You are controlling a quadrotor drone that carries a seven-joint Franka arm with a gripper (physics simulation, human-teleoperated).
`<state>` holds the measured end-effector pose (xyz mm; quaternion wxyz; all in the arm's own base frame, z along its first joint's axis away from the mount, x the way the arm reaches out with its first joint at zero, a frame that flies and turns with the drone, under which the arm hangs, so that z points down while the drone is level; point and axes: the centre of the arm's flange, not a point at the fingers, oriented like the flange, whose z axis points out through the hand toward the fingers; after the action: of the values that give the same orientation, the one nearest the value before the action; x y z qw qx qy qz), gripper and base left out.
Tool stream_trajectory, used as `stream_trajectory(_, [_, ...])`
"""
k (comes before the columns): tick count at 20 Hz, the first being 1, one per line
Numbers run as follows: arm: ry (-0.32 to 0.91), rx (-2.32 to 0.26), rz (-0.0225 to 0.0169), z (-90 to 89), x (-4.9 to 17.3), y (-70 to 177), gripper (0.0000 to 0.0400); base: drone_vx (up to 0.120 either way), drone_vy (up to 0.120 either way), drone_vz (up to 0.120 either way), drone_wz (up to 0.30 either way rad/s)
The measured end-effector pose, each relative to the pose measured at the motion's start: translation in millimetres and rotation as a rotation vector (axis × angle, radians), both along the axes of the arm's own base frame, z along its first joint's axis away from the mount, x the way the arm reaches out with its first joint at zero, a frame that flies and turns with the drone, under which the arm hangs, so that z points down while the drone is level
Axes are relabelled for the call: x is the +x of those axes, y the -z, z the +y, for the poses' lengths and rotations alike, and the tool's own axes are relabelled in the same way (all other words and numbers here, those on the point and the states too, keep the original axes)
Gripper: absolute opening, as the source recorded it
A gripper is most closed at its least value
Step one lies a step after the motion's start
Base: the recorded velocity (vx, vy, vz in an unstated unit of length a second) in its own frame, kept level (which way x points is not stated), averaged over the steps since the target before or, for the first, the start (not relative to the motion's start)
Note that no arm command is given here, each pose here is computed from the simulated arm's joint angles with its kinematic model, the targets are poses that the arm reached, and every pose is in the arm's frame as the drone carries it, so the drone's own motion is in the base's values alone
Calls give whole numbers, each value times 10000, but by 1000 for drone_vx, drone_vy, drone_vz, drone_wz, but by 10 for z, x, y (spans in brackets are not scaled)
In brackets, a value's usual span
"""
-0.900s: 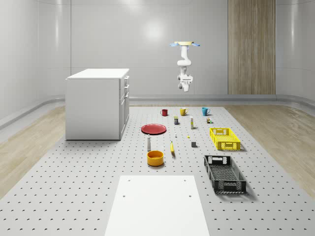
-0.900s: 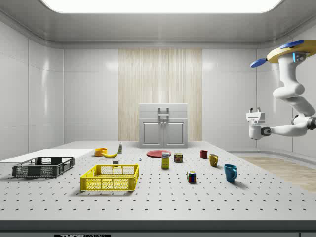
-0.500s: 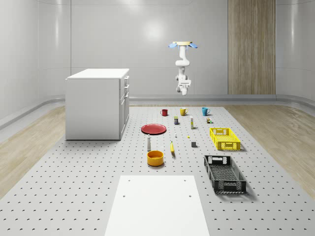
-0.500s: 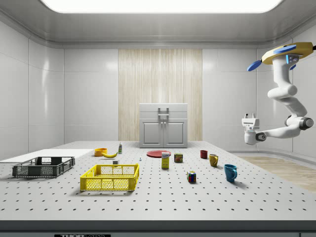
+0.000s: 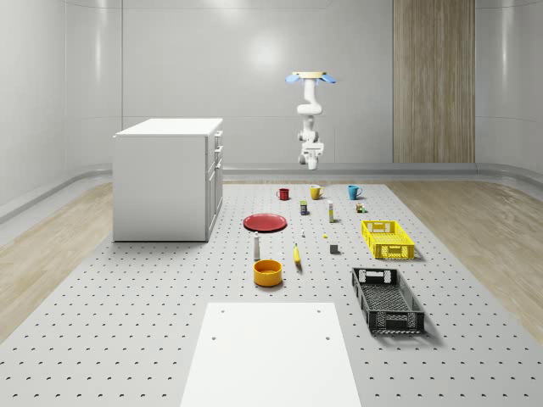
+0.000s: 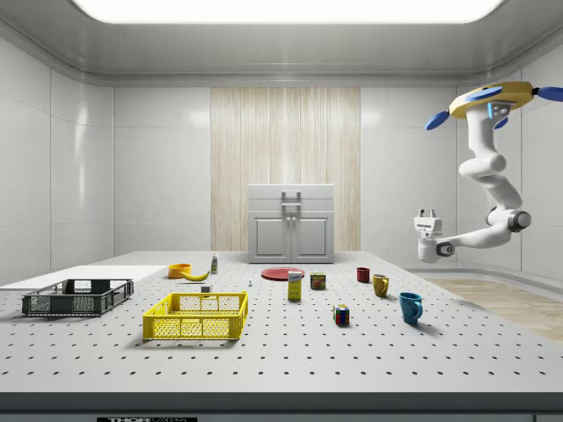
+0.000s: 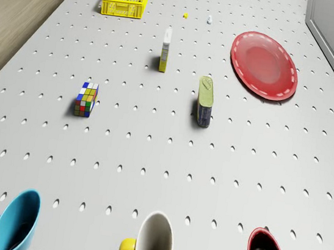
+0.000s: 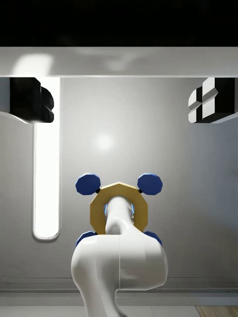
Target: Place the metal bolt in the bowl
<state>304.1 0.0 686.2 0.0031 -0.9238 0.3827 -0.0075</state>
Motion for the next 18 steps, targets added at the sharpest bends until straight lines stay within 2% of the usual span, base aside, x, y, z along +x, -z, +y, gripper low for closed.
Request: stream_trajectory(18, [0,-15,-138,2,-8,-51,400,120,-120,0,0])
